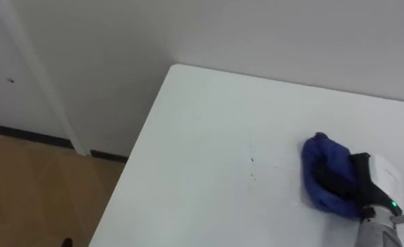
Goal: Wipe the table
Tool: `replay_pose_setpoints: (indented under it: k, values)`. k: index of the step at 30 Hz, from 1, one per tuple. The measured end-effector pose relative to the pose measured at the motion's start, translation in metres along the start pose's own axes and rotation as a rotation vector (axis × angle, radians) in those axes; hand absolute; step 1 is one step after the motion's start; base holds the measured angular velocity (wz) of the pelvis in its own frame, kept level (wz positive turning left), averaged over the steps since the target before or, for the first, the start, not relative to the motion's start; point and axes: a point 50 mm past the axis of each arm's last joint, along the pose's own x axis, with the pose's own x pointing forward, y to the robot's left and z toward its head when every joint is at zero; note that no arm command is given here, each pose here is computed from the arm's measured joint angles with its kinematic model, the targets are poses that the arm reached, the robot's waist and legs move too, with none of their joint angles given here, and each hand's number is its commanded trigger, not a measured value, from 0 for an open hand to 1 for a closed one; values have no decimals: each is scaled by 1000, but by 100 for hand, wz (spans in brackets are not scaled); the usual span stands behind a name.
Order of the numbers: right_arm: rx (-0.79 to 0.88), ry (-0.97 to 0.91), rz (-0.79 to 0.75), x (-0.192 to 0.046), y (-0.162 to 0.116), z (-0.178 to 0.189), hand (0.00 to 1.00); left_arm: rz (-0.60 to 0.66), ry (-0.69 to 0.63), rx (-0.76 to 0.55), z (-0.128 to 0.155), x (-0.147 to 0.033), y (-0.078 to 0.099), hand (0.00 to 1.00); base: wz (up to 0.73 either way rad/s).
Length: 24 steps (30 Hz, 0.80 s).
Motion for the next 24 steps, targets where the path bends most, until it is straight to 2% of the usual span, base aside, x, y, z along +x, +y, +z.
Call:
replay_pose_setpoints:
  k: [4,7,9,11,12,14,16,19,20,22,24]
  values:
    - [-37,-10,48,11,0,28,100,-32,-14,30,6,-1,-10,0,-23]
    - [-131,-216,96,3,3,89,100,-70,-19,32,17,0,-21,0,-45]
    - [-178,-465,130,-11,12,159,100,-99,-29,48,28,-1,-31,0,-4]
    - [-159,-586,145,-17,12,202,100,-133,-60,41,41,-2,-41,0,6]
    - [-159,-634,138,-18,8,217,100,-157,-70,43,44,-3,-46,0,15]
    - [-165,-658,123,-17,4,223,100,-167,-52,44,37,-4,-46,0,31]
    - [-167,-622,123,-13,6,211,100,-155,-21,33,25,-4,-41,0,28]
    - [-228,-408,212,-6,32,136,100,-133,17,28,9,-4,-34,0,41]
    - [-127,-336,202,-13,35,105,100,-114,39,5,0,-4,-28,0,5]
    - [-91,-309,142,-17,31,81,100,-58,93,-6,-22,-5,-14,0,-2]
    - [-59,-180,71,-20,19,37,100,3,111,29,-33,-4,6,0,9]
